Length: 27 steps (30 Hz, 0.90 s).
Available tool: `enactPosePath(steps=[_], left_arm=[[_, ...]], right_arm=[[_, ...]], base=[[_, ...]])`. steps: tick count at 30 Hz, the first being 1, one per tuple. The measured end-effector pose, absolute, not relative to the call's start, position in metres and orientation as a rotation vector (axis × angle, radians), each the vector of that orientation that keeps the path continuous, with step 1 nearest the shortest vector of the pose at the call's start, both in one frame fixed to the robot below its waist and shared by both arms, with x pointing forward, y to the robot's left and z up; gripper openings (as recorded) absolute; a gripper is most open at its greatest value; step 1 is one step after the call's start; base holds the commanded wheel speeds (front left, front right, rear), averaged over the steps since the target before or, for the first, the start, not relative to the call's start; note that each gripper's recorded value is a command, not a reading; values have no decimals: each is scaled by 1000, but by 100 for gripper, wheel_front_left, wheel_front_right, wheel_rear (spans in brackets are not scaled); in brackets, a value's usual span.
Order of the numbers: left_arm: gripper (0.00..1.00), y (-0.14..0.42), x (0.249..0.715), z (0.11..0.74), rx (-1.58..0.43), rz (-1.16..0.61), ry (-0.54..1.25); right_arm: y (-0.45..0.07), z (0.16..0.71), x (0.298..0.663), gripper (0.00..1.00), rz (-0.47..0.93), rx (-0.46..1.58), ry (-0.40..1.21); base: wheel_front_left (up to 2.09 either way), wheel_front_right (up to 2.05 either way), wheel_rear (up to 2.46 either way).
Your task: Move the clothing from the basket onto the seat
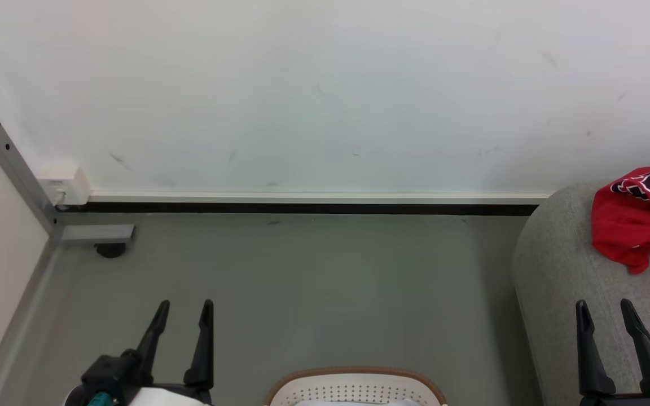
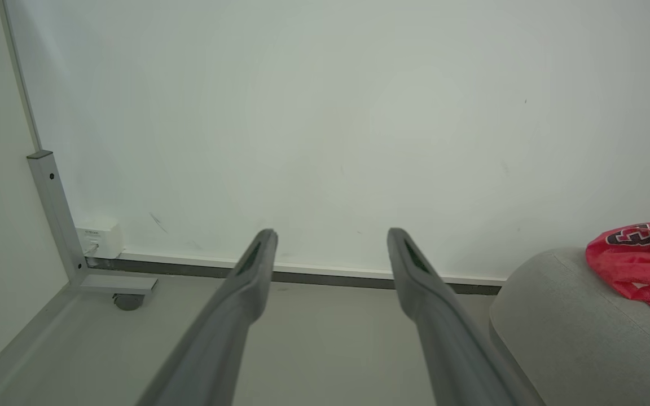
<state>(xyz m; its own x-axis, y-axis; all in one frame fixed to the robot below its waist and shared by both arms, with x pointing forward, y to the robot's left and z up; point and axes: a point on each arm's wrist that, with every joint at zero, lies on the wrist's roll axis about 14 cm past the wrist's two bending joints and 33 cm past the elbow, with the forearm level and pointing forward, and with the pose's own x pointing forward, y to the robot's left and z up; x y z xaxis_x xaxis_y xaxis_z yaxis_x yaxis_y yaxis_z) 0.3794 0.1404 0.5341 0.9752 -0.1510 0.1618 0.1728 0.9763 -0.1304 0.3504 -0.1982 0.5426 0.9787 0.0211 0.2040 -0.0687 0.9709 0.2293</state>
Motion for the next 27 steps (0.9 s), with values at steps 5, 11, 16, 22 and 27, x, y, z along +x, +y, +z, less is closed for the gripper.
enactPosePath(steps=[5,11,16,22,27], left_arm=[[100,136,380,534,-139,-177,-153],[100,136,380,533,-137,-178,-150],[100,136,380,531,-136,-182,-147],[100,133,381,530,-134,-190,-143],[100,131,383,529,-138,-195,-140]], right_arm=[[-198,538,349,100,38,240,-190],[-197,536,349,100,38,244,-182],[-196,534,350,100,40,245,-177],[-196,532,350,100,38,246,-170],[-198,530,349,100,33,246,-163]], base=[[0,0,0],[0,0,0],[0,0,0],[0,0,0],[0,0,0]])
